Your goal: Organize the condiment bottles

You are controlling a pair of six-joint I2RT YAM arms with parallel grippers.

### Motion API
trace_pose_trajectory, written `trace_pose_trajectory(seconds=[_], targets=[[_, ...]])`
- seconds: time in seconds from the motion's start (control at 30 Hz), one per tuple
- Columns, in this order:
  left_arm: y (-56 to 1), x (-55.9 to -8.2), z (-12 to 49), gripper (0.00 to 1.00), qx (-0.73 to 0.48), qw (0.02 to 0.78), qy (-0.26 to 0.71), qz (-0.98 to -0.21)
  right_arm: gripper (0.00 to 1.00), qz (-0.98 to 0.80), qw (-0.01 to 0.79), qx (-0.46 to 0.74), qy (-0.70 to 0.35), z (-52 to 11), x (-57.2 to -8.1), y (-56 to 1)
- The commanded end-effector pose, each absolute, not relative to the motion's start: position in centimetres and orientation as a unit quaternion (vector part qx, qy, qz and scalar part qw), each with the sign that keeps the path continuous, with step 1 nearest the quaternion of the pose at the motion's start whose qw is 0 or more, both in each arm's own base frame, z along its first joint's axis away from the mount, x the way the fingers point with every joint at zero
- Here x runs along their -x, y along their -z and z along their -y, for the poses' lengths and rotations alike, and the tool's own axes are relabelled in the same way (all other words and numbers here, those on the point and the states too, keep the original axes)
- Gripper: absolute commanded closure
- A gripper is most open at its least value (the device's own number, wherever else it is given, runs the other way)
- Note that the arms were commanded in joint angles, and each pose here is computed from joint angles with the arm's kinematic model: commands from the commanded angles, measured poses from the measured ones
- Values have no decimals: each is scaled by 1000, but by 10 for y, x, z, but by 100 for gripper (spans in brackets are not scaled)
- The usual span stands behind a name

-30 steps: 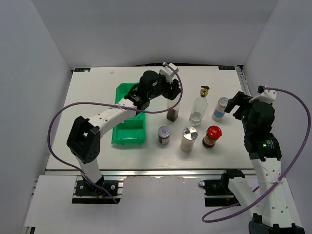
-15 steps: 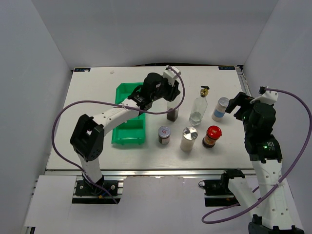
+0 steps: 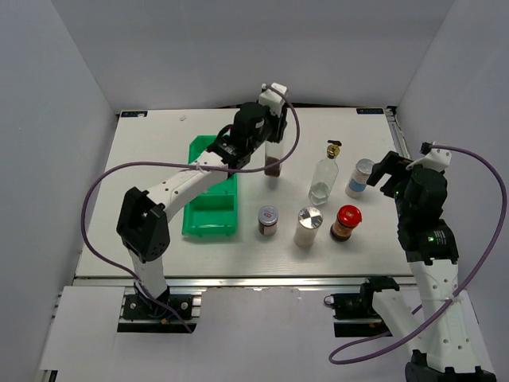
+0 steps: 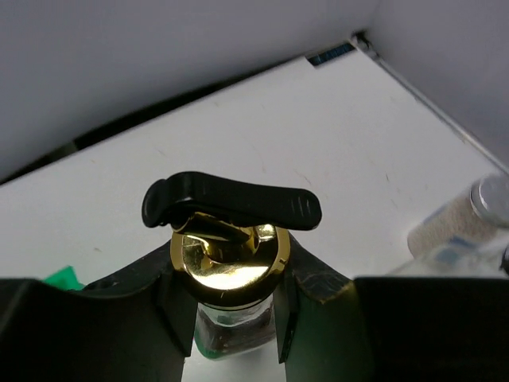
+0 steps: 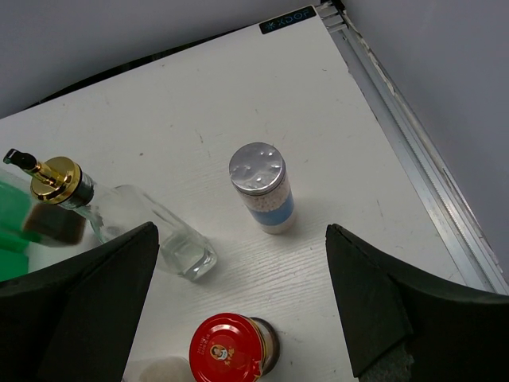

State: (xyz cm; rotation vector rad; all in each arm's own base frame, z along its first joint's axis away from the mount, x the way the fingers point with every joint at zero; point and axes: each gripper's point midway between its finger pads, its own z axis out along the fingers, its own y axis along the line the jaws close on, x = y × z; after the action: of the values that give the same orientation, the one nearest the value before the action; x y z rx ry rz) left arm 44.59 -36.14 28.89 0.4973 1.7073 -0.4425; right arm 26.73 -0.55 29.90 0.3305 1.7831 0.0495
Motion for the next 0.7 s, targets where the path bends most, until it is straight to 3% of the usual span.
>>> trace_pose_trajectory(seconds=[0.0, 0.3, 0.43, 0.67], targets=[[-424, -453, 330, 100, -118, 720, 188, -658, 11, -764, 630, -142, -13, 9, -272, -306], [-486, -460, 245, 100, -17, 768, 82, -635, 11, -768, 625, -142, -8, 10, -271, -305], [-481, -474, 197, 100, 42, 760, 28, -648, 11, -768, 624, -144, -6, 11, -271, -305], [-450, -512, 149, 100, 90, 745, 21, -660, 11, -769, 623, -144, 0, 13, -272, -305]])
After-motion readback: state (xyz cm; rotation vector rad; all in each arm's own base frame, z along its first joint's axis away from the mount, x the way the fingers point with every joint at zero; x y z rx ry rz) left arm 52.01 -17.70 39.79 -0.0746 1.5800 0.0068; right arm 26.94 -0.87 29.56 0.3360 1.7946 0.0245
